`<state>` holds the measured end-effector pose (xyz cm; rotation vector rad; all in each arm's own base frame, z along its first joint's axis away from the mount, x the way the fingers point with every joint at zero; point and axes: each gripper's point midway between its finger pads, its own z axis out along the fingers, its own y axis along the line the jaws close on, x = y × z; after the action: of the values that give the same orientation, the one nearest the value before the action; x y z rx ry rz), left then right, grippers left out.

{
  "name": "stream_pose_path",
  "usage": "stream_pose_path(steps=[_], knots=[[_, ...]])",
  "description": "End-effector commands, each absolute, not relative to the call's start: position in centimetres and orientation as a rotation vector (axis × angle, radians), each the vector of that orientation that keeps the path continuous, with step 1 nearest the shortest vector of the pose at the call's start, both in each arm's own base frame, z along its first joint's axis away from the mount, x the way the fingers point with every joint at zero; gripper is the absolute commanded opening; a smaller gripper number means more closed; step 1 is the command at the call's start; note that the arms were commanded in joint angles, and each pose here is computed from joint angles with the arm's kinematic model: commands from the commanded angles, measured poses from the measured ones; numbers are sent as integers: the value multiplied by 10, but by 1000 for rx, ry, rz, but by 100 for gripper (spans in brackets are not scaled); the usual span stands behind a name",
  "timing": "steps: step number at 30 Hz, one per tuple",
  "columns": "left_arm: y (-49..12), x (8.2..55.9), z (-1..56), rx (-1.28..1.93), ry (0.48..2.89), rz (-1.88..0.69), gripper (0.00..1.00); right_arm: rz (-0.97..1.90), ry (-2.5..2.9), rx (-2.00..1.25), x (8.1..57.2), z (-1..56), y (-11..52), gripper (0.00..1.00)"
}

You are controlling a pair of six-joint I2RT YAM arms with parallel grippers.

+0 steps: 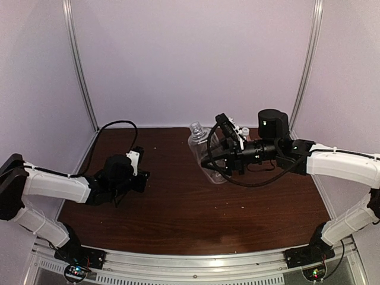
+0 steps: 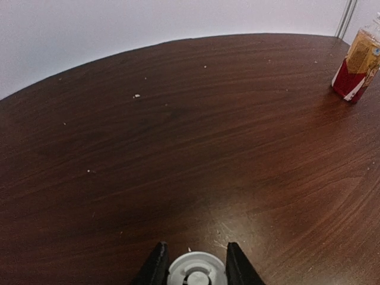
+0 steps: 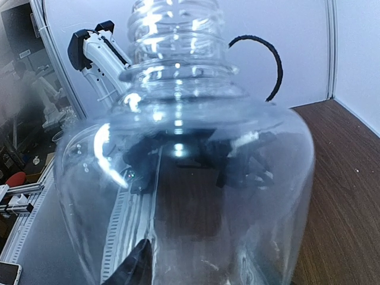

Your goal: Unscrew the bottle caps

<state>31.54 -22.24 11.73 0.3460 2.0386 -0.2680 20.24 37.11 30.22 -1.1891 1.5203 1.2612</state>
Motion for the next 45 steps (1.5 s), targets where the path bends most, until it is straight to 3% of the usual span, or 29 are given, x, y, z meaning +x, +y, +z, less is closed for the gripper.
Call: stream_pose_path(steps=[1, 17, 23, 29, 36, 45], knots=[[-219, 331, 110, 266, 1996, -266, 14, 1237, 1535, -1177, 208, 295, 369, 42], [-226, 346, 48, 319, 2094, -235, 14, 1241, 1563, -1181, 209, 283, 369, 42], [-226, 342, 36, 335, 2107, -246, 20, 1244, 1569, -1181, 209, 280, 369, 42], [-224, 340, 35, 321, 2106, -254, 32, 1247, 1571, -1181, 209, 279, 369, 42], [-222, 338, 38, 308, 2109, -251, 58, 1248, 1577, -1179, 209, 278, 368, 42], [-221, 335, 71, 285, 2058, -305, 78, 1245, 1585, -1181, 209, 275, 368, 42]])
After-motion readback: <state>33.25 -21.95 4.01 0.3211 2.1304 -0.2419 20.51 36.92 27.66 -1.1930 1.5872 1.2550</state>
